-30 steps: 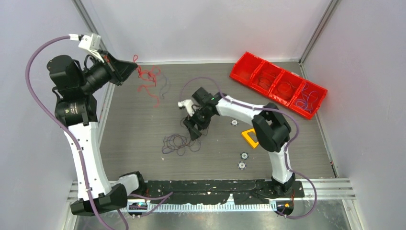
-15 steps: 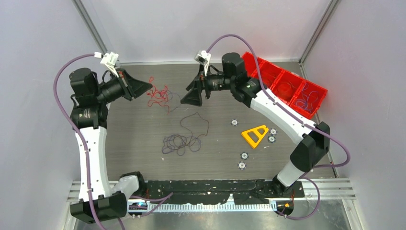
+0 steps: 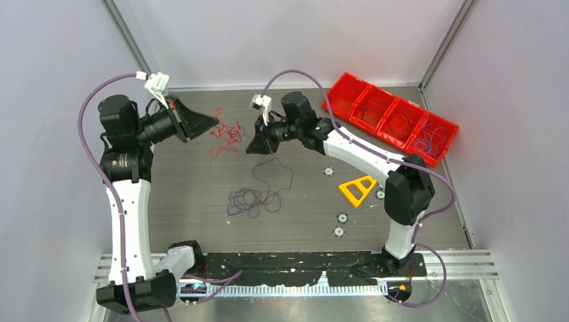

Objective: Untangle the cables

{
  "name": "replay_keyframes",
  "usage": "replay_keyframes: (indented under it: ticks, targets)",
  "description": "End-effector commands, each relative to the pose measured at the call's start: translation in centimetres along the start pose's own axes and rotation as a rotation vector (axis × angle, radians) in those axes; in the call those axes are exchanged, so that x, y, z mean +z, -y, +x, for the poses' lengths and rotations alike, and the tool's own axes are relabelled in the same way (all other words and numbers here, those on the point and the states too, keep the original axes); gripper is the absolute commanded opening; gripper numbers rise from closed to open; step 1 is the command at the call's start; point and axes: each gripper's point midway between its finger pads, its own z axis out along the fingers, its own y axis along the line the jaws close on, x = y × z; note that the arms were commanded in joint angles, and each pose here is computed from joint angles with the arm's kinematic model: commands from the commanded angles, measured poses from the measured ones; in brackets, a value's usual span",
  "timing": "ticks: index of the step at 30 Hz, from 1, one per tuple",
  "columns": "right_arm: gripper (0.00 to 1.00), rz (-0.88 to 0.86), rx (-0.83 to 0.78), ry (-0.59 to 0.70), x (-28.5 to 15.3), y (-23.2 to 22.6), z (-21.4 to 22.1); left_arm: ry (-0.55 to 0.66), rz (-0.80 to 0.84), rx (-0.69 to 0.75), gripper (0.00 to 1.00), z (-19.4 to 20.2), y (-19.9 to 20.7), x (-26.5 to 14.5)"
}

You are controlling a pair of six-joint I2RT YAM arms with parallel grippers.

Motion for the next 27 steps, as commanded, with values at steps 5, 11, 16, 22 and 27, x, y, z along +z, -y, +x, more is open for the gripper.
replay_keyframes:
  ticks: [5, 11, 16, 22, 27]
  targets:
    - [0.06, 0.081, -0.089, -0.028, -4.2, 0.7, 3.5, 0.139, -0.013, 0.122, 0.0, -5.7, 1.4, -0.8]
    - [0.05, 0.205, -0.007, -0.158, -7.4, 5.0, 10.2, 0.219, -0.058, 0.162, 0.0, -9.8, 0.9, -1.4]
    - [0.05, 0.25, 0.054, -0.268, -9.9, 6.3, 15.2, 0.351, -0.174, 0.19, 0.0, -14.7, -1.0, -3.1]
    - [0.05, 0.265, 0.02, -0.221, -11.8, 5.3, 12.3, 0.405, -0.269, 0.21, 0.0, -17.4, -3.6, -4.3]
    - [0.05, 0.306, 0.014, -0.052, -15.6, 4.6, 5.0, 0.338, -0.276, 0.184, 0.0, -14.0, -5.6, -3.2]
